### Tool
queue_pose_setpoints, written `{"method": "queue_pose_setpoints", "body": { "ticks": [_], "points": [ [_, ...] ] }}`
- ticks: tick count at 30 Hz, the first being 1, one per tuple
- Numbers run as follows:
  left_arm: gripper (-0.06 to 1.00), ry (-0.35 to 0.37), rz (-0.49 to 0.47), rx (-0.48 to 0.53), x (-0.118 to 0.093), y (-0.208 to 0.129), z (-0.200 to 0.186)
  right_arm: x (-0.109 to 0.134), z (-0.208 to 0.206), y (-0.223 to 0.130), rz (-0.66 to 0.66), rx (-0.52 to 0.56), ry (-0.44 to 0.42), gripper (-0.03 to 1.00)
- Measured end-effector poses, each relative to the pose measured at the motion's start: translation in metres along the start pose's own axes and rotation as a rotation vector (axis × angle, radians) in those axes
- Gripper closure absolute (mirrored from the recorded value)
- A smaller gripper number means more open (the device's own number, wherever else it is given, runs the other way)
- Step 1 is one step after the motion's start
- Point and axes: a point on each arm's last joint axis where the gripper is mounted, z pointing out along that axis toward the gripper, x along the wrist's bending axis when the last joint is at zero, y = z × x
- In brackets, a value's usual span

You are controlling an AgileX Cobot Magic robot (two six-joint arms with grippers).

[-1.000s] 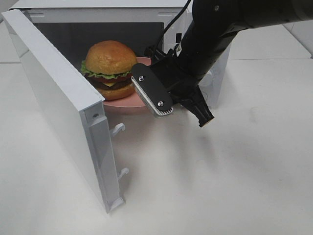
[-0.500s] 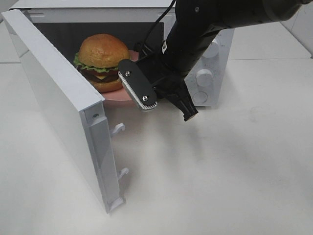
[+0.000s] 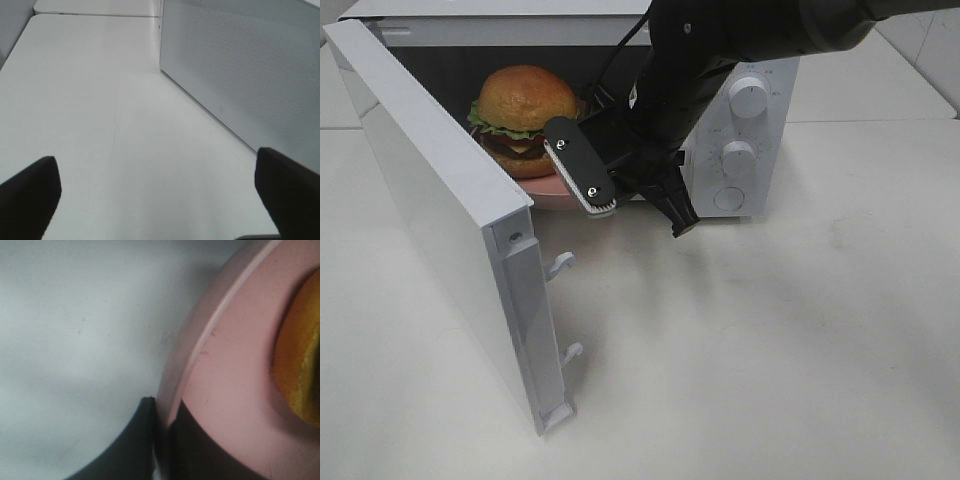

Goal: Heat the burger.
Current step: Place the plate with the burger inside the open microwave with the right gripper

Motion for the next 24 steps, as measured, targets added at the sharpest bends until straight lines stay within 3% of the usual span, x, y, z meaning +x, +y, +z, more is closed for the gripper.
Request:
{"method": "queue_pose_setpoints", "body": {
  "ticks": [24],
  "points": [
    [-0.03, 0.015, -0.019, 0.0, 0.001, 0.0, 0.0, -0.039, 0.034, -0.002, 0.064, 0.065, -0.042, 0.92]
  ]
}}
